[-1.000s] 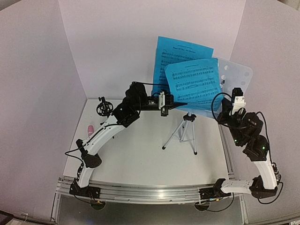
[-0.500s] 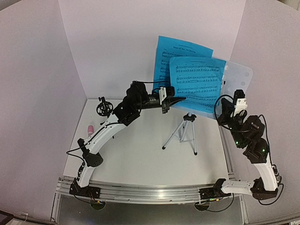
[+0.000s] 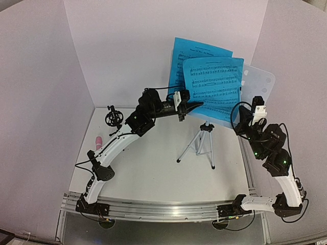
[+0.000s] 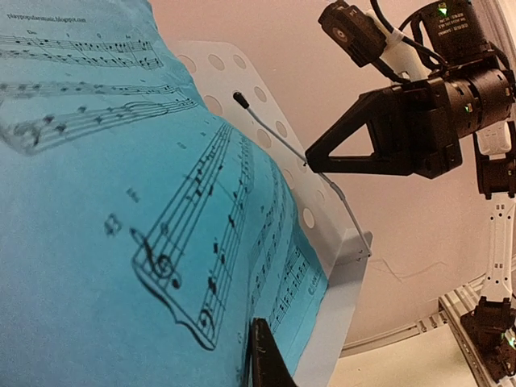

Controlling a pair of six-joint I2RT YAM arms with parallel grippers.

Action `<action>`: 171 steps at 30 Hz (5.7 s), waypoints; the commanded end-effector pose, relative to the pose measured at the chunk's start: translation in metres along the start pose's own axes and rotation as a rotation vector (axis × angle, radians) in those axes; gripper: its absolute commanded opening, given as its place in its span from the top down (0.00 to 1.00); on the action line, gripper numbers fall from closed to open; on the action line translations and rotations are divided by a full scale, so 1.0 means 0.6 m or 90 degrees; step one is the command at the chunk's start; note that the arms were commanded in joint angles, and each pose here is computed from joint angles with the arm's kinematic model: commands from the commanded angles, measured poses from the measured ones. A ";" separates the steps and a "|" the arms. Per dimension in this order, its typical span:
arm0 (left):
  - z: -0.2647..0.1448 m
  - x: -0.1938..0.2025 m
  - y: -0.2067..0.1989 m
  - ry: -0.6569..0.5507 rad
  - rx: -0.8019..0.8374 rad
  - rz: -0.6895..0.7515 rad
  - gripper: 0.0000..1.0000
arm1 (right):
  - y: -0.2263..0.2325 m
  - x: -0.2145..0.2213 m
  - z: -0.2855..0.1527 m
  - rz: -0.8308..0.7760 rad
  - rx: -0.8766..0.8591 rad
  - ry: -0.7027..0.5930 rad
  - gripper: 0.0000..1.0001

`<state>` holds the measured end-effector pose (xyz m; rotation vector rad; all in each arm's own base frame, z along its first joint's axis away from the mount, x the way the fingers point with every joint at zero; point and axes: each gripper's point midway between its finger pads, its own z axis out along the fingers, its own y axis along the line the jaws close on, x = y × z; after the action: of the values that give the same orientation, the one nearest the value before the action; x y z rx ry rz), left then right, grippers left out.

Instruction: Set up the instrument practice props

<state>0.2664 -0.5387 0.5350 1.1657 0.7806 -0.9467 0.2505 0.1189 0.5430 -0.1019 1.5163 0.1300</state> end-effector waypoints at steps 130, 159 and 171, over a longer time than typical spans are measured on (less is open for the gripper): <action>-0.003 -0.141 0.029 -0.180 -0.132 0.085 0.65 | -0.014 -0.019 0.005 0.109 0.043 -0.040 1.00; 0.013 -0.110 0.029 -0.168 -0.158 0.104 0.87 | -0.011 -0.018 0.009 0.122 0.042 -0.039 1.00; -0.004 -0.134 0.017 -0.143 -0.135 0.115 0.52 | -0.021 -0.018 0.003 0.144 0.054 -0.042 0.96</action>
<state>0.2655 -0.5505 0.5676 0.9357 0.6385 -0.8184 0.2582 0.1115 0.5424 0.0913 1.5032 0.1958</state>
